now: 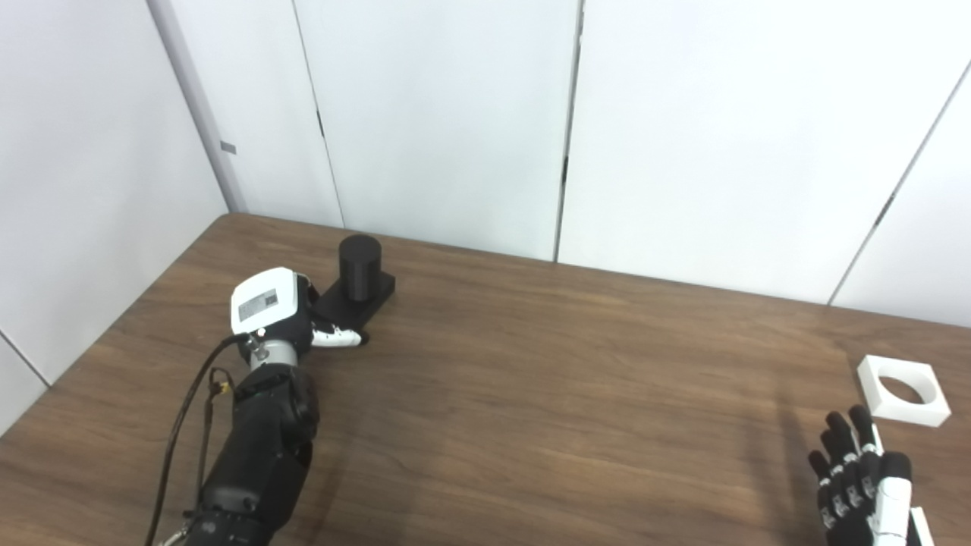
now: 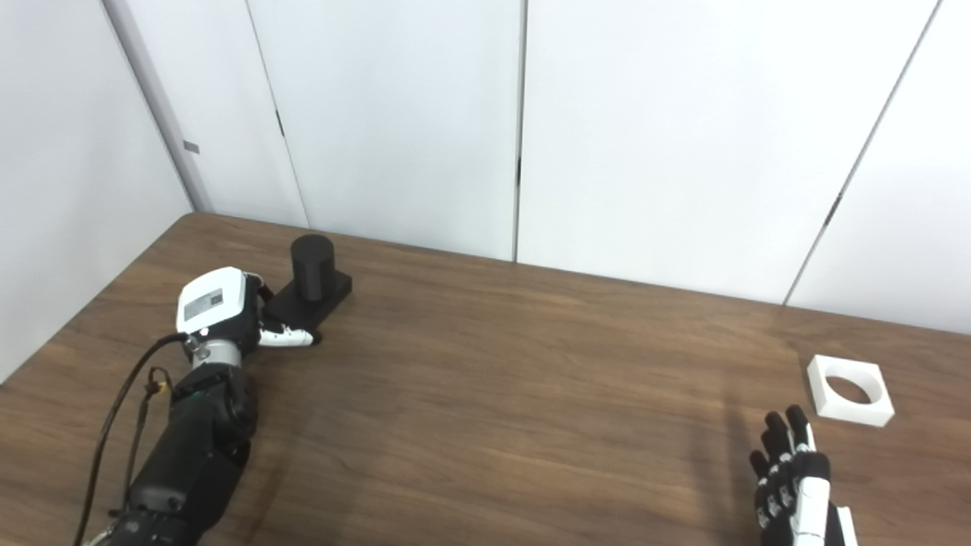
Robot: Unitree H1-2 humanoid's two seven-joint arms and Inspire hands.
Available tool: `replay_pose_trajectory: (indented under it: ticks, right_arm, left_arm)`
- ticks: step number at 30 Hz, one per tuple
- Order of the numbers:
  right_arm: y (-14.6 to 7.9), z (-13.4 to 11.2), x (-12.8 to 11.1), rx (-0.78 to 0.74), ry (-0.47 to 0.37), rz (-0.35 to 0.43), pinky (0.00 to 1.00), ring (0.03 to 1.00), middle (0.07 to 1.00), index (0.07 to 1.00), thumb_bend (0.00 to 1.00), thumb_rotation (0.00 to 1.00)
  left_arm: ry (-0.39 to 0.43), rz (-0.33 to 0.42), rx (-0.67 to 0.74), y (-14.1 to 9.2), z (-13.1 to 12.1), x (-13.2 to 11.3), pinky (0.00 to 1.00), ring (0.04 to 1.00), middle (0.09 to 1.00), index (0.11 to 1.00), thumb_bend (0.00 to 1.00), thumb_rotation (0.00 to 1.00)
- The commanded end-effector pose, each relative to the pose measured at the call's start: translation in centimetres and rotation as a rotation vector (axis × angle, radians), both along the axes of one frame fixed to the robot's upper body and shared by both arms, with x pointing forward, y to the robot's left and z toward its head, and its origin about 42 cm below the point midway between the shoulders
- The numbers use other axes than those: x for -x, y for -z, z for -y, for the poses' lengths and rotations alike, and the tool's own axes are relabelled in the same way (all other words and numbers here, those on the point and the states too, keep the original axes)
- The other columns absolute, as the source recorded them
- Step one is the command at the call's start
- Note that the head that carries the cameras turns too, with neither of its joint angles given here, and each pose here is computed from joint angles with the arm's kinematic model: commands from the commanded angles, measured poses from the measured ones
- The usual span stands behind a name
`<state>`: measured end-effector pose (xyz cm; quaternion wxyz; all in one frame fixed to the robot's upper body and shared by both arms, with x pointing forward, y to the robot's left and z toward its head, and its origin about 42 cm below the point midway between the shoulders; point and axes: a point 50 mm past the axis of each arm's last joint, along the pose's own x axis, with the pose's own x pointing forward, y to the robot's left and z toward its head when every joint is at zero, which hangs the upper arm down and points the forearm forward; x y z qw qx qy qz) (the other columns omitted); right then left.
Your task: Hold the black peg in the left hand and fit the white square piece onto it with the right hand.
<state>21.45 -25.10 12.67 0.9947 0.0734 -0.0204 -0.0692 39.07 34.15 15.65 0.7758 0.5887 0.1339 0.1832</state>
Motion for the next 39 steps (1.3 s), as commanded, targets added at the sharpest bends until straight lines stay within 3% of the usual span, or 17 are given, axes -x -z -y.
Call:
replay_pose_trajectory:
  ticks: [1,5,11,15,28,39]
  right_arm:
    - [0.8,1.9,4.0,0.062,0.011,-0.061,1.00,1.000,0.982,1.000,0.55,1.00]
    - [0.7,1.7,4.0,0.070,0.016,-0.060,1.00,0.999,0.977,1.000,0.55,1.00]
    - [0.5,1.3,3.9,0.054,0.018,-0.066,1.00,1.000,0.986,1.000,0.53,1.00]
    - [0.4,1.0,3.9,0.056,0.023,-0.068,1.00,1.000,0.982,1.000,0.54,1.00]
    - [0.3,-0.1,3.9,0.080,0.022,-0.061,0.98,0.983,0.968,1.000,0.47,1.00]
    - [0.2,-0.7,3.8,0.067,0.013,-0.055,0.97,0.984,0.971,1.000,0.48,1.00]
  left_arm:
    - [0.027,0.089,0.004,-2.0,0.9,-0.3,0.83,0.819,0.747,0.483,0.51,0.06]
    - [0.066,0.119,-0.005,-2.0,2.2,0.4,0.79,0.795,0.733,0.483,0.51,0.06]
    - [0.134,0.163,0.033,-3.2,4.1,1.7,0.83,0.800,0.742,0.483,0.51,0.06]
    - [0.195,0.186,0.076,-4.1,5.5,2.7,0.78,0.792,0.726,0.483,0.50,0.05]
    - [0.388,0.172,0.181,-4.2,9.8,7.8,0.69,0.776,0.721,0.485,0.50,0.06]
    - [0.540,0.153,0.309,-3.5,12.7,10.9,0.71,0.780,0.730,0.484,0.50,0.05]
